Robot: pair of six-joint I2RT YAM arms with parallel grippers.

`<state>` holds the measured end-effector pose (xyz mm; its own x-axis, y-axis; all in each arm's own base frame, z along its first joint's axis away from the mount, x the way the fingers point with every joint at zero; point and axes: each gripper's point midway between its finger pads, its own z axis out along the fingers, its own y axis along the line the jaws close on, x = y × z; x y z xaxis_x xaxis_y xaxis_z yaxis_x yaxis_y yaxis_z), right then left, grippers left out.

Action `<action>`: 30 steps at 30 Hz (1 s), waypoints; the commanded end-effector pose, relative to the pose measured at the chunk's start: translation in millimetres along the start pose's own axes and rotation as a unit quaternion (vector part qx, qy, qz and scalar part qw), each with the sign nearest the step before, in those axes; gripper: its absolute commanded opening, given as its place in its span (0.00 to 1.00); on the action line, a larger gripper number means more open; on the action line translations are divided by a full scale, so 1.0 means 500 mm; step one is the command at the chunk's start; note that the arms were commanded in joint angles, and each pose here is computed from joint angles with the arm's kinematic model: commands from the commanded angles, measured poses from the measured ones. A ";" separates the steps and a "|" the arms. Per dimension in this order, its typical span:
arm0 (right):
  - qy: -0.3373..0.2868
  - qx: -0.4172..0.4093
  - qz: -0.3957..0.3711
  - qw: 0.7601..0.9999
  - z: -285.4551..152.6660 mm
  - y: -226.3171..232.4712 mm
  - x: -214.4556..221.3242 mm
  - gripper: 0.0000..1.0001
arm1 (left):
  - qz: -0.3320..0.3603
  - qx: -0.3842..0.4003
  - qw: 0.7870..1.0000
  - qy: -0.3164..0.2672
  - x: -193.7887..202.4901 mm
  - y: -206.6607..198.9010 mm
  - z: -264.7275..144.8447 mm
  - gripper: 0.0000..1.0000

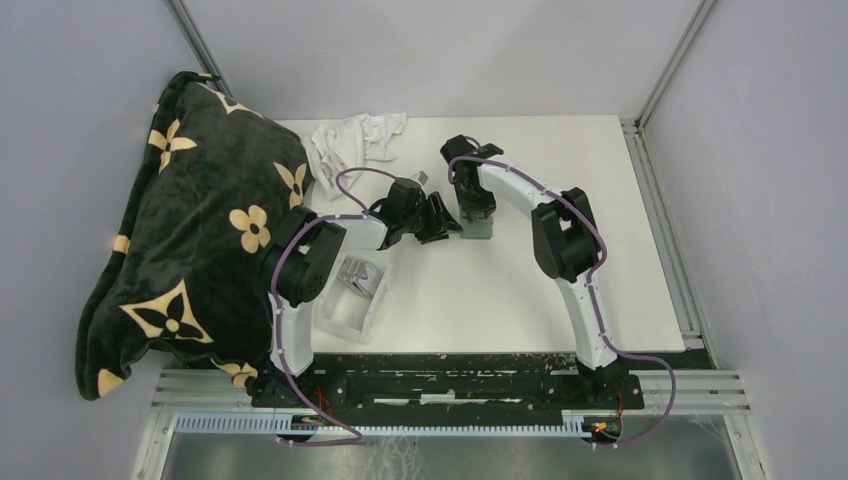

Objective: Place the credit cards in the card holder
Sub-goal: Open the card holder at the center of the board.

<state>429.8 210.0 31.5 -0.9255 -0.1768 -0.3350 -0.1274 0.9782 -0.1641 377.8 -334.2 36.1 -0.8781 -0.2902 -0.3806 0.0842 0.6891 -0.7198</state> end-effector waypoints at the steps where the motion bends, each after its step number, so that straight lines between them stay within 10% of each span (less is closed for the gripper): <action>1: 0.006 0.039 -0.006 0.999 0.015 -0.022 0.011 0.44 | -0.013 0.014 1.000 0.001 -0.004 -0.006 0.012 0.58; 30: 0.031 -0.010 0.048 0.998 0.020 -0.054 0.041 0.25 | 0.039 0.001 0.999 -0.022 -0.048 -0.047 0.069 0.59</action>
<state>429.4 192.9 28.9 -0.9277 -0.1360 -0.3477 -0.0856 0.9840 -0.1563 407.5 -353.8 41.0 -0.8616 -0.3006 -0.4090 0.0973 0.6930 -0.7143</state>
